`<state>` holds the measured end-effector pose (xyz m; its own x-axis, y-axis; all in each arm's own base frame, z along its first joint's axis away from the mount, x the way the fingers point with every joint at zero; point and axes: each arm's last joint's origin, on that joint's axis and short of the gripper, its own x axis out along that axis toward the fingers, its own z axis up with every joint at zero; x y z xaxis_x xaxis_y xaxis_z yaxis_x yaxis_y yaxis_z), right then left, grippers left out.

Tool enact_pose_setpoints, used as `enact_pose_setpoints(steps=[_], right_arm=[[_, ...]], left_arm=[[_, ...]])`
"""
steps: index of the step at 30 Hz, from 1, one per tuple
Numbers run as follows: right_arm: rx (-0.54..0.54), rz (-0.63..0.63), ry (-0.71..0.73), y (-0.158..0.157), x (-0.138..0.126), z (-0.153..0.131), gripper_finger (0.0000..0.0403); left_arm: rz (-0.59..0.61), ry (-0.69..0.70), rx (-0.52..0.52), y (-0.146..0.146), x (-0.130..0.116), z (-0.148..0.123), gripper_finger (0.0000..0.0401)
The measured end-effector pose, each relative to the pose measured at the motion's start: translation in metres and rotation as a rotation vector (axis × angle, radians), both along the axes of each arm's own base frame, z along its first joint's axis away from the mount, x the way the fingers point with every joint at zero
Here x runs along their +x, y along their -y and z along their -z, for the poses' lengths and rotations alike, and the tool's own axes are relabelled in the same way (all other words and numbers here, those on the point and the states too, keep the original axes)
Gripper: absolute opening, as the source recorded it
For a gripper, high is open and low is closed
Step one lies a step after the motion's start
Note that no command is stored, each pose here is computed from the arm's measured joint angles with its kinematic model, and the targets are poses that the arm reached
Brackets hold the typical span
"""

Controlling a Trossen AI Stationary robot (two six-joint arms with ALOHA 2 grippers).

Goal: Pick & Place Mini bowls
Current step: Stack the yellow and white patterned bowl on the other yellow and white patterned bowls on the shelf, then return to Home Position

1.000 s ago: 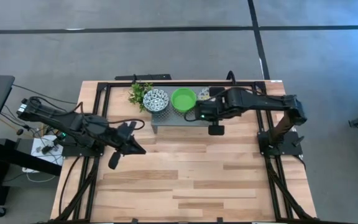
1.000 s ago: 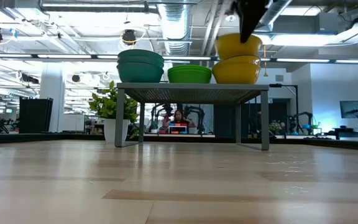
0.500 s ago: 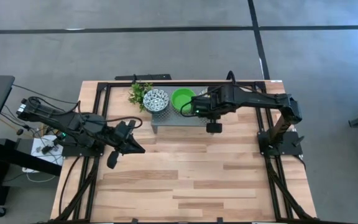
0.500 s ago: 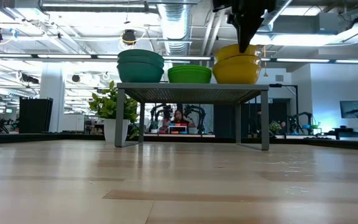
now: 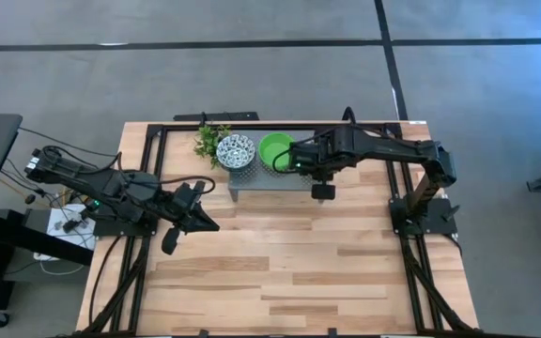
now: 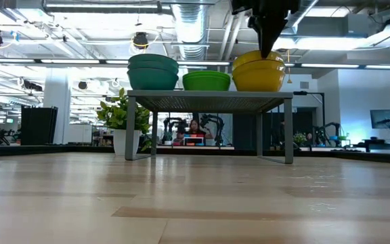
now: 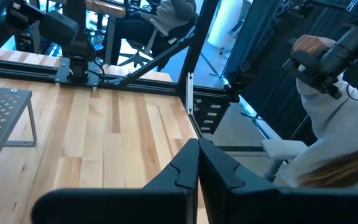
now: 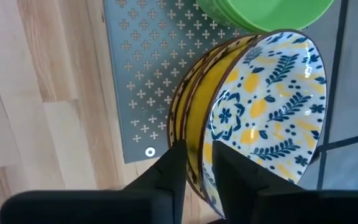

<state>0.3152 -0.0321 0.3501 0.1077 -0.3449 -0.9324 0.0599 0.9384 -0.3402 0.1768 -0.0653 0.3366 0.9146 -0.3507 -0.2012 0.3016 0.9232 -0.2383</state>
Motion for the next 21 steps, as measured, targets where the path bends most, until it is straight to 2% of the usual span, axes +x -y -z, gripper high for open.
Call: enact_pose_setpoints(steps=[5,10,16,21], right_arm=[[0.001,-0.030,0.005,-0.009,0.000,-0.005,0.0078],[0.004,-0.031,0.095,-0.019,-0.002,-0.029,0.0077],[0.015,-0.066,0.278,-0.037,-0.025,-0.073,0.0077],[0.039,-0.191,0.518,-0.062,-0.055,-0.102,0.0077]], left_arm=[[0.000,0.004,-0.002,0.000,0.000,0.000,0.0009],[0.000,0.005,-0.002,0.000,0.000,-0.001,0.0010],[-0.045,0.056,-0.015,-0.003,0.002,-0.006,0.0008],[-0.107,0.113,0.018,-0.019,-0.005,-0.013,0.0011]])
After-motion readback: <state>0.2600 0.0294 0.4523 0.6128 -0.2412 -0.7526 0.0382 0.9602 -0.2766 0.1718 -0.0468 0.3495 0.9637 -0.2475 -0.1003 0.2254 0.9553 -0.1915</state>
